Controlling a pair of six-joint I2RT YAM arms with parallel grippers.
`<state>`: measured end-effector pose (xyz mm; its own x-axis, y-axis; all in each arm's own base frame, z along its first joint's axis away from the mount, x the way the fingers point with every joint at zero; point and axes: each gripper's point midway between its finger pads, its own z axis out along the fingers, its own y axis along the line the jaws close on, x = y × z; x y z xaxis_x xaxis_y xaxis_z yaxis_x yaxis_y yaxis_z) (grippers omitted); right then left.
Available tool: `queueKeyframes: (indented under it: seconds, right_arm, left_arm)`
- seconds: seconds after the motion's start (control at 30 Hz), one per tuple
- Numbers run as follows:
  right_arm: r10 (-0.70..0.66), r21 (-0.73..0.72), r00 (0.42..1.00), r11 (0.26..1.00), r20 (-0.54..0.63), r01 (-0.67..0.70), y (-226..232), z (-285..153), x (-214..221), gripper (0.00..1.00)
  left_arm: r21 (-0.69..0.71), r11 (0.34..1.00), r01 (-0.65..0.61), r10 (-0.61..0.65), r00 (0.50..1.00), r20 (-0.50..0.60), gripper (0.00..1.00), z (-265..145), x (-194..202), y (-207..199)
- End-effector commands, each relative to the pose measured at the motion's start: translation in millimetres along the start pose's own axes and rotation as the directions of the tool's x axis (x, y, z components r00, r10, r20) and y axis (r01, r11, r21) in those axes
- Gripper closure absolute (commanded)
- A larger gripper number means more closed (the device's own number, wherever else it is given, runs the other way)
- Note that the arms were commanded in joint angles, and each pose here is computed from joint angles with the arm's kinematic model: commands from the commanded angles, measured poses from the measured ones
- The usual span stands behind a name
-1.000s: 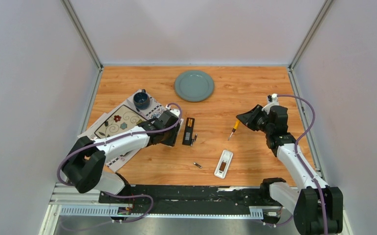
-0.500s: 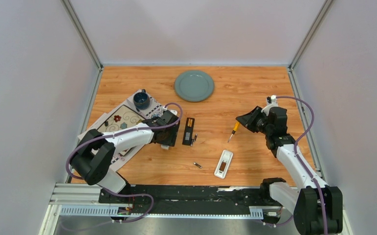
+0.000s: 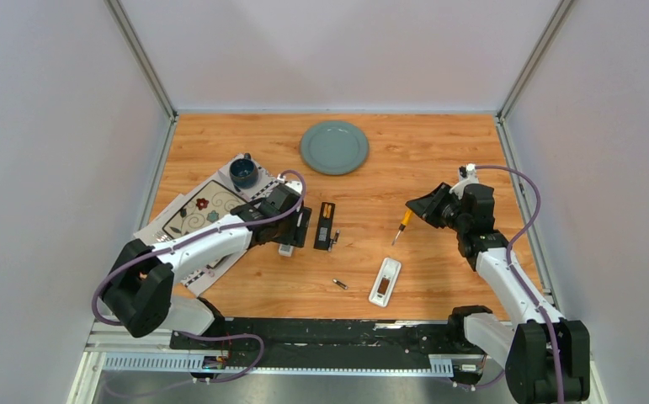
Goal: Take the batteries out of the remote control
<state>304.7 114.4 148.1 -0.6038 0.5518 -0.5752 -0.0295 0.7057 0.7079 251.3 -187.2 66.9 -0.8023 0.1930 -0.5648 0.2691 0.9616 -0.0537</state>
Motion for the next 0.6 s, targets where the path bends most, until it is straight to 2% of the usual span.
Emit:
queueKeyframes:
  seconds: [0.0, 0.2, 0.57]
  right_arm:
    - [-0.026, -0.047, 0.999, 0.999, 0.031, 0.027, 9.7, 1.0, -8.5, 1.0]
    - [-0.024, -0.045, 0.999, 0.999, 0.031, 0.026, 9.2, 0.7, -8.6, 1.0]
    - [-0.021, -0.038, 1.0, 0.999, 0.023, 0.022, 6.0, 4.0, -6.5, 1.0]
  left_arm:
    - [0.085, 0.996, -0.016, 0.014, 1.0, 0.023, 0.21, -10.1, -22.3, -19.1]
    - [0.136, 0.991, -0.013, 0.01, 1.0, 0.018, 0.23, -5.0, -40.7, -37.3]
    - [0.107, 0.993, -0.053, 0.061, 0.995, -0.073, 0.25, 26.9, -48.7, -63.8]
